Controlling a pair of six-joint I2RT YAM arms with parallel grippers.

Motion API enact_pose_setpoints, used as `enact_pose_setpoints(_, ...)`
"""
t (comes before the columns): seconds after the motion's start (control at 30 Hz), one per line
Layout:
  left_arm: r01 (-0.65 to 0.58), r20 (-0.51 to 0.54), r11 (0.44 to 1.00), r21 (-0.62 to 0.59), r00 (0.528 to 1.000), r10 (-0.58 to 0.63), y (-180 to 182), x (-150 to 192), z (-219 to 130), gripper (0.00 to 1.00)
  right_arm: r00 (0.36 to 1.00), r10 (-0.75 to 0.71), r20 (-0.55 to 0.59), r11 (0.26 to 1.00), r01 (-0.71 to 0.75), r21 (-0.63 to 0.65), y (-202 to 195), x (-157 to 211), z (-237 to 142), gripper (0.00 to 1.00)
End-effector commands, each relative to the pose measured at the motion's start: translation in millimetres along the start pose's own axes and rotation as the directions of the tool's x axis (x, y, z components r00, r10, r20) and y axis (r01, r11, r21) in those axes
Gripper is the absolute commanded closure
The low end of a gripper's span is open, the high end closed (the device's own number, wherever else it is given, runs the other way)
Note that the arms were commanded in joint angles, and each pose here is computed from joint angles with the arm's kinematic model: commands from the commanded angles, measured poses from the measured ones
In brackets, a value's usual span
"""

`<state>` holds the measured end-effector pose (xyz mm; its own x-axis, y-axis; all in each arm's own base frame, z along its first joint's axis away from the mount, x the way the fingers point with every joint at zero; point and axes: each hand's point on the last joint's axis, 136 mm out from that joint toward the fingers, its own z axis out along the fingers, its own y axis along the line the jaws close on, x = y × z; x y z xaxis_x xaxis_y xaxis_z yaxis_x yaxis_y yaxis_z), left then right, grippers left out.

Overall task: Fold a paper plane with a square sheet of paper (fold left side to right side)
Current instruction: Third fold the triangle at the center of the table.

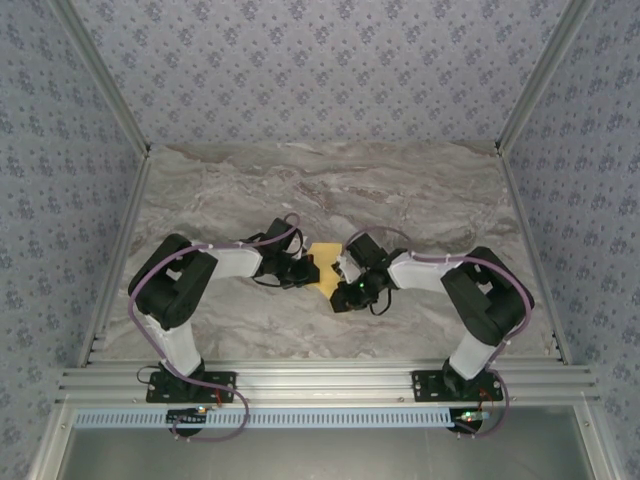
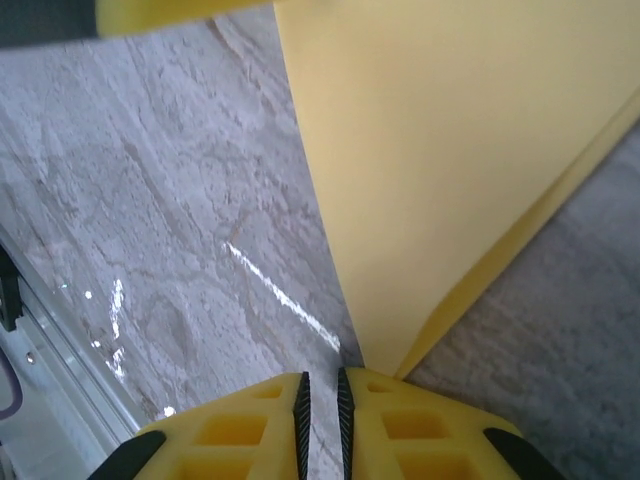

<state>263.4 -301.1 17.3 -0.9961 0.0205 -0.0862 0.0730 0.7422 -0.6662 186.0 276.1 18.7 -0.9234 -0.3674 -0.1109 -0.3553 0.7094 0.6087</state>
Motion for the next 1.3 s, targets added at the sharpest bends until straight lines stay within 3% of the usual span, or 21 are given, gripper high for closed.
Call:
enact_pose_setpoints(0.0, 0.03, -0.024, 0.992, -0.121, 0.999, -0.033, 31.4, 12.5, 5.1, 0.98, 0.997, 0.05, -0.067, 0.999, -0.05, -0.004, 1.3, 26.3, -7.2, 0.84)
enact_pose_setpoints(0.23, 0.026, -0.017, 0.993, -0.111, 0.999, -0.028, 27.2, 10.7, 3.0, 0.97, 0.994, -0.029, 0.109, 0.996, 0.037, -0.078, 36.9, -15.3, -42.2, 0.91)
enact_pose_setpoints(0.47, 0.022, -0.017, 0.994, -0.103, 1.0, -0.024, 25.4, 11.1, 3.0, 0.97, 0.994, 0.07, 0.085, 0.997, -0.067, -0.04, 15.4, -38.6, -13.8, 0.96)
enact_pose_setpoints(0.8, 0.004, 0.0, 0.997, -0.073, 1.0, -0.004, 14.1, 6.1, -1.2, 0.97, 0.979, 0.197, 0.055, 0.976, -0.201, 0.082, -27.1, -18.4, 5.9, 0.98)
enact_pose_setpoints(0.93, -0.033, 0.032, 0.999, -0.033, 0.999, 0.034, -1.7, -0.2, -11.2, 0.92, 0.97, 0.242, 0.019, 0.963, -0.243, 0.116, -41.2, -1.1, 11.1, 1.0)
enact_pose_setpoints(1.27, -0.148, 0.072, 0.987, 0.056, 0.987, 0.144, -36.2, 10.9, -32.9, 0.95, 0.969, 0.246, 0.002, 0.961, -0.244, 0.133, -49.5, 7.1, 13.4, 1.0)
